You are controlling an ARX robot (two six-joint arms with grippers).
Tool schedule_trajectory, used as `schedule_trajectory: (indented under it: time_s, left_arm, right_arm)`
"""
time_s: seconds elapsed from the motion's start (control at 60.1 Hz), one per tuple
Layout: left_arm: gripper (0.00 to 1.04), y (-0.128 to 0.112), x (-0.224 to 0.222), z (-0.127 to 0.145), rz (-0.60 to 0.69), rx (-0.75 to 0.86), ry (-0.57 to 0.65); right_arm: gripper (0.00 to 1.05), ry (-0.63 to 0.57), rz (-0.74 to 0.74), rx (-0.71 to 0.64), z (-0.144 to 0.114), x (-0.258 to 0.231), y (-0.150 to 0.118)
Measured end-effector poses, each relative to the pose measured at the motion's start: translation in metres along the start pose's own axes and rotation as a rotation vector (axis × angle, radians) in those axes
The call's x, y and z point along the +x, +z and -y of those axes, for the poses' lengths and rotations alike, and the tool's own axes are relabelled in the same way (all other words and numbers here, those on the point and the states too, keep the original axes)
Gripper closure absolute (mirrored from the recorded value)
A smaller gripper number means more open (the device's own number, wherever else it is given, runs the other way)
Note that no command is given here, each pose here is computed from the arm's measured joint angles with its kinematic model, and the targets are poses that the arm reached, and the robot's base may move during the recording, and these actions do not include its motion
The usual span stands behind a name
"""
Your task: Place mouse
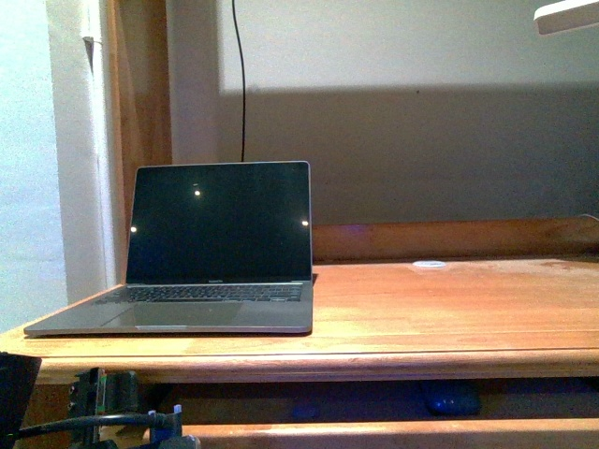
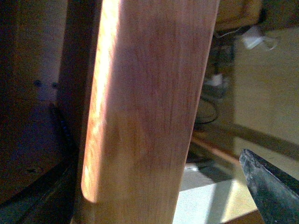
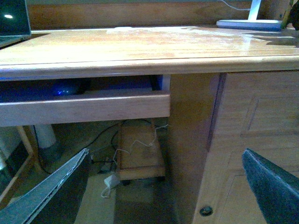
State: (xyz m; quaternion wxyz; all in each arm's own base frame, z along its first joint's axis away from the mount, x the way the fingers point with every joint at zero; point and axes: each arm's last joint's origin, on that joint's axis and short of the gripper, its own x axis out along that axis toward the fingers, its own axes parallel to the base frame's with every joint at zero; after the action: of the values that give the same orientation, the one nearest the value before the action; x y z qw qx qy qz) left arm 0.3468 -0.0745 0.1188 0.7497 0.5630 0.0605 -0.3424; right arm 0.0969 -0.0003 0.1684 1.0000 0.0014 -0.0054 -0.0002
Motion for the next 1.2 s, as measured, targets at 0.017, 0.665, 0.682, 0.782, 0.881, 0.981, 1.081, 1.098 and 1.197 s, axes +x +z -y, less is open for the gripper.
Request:
schedule_trajectory:
  time_s: [0.017, 0.665, 0.682, 0.782, 0.881, 0.981, 1.081, 1.098, 1.197]
  left_arm:
    - [0.08, 0.003, -0.003, 0.001, 0.005, -0.021, -0.014]
    - [0.08, 0.099, -0.091, 0.013, 0.278, -1.140, -0.318]
    - [0.08, 0.101, -0.094, 0.010, 0.285, -1.195, -0.308]
    - [0.08, 0.105, -0.113, -0.006, 0.304, -1.421, -0.214]
    - [0.08, 0.105, -0.129, -0.013, 0.323, -1.491, -0.076]
    - [0.08, 0.101, -0.147, -0.010, 0.318, -1.506, 0.124]
    - [0.20, 0.093, -0.169, 0.005, 0.270, -1.399, 0.495]
    - [0.24, 0.089, -0.175, 0.009, 0.237, -1.376, 0.558]
    - [0.40, 0.074, -0.201, 0.032, 0.112, -1.305, 0.698]
  right_arm:
    - [0.07, 0.000, 0.000, 0.000, 0.000, 0.000, 0.000]
    - [0.07, 0.000, 0.000, 0.000, 0.000, 0.000, 0.000]
    - [0.07, 0.000, 0.000, 0.000, 0.000, 0.000, 0.000]
    - [0.07, 0.000, 0.000, 0.000, 0.000, 0.000, 0.000]
    - [0.07, 0.000, 0.000, 0.000, 0.000, 0.000, 0.000]
    - [0.07, 0.000, 0.000, 0.000, 0.000, 0.000, 0.000]
    - [0.07, 0.000, 0.000, 0.000, 0.000, 0.000, 0.000]
    - [0.07, 0.000, 0.000, 0.000, 0.000, 0.000, 0.000]
    - [0.07, -0.001, 0.000, 0.000, 0.000, 0.000, 0.000]
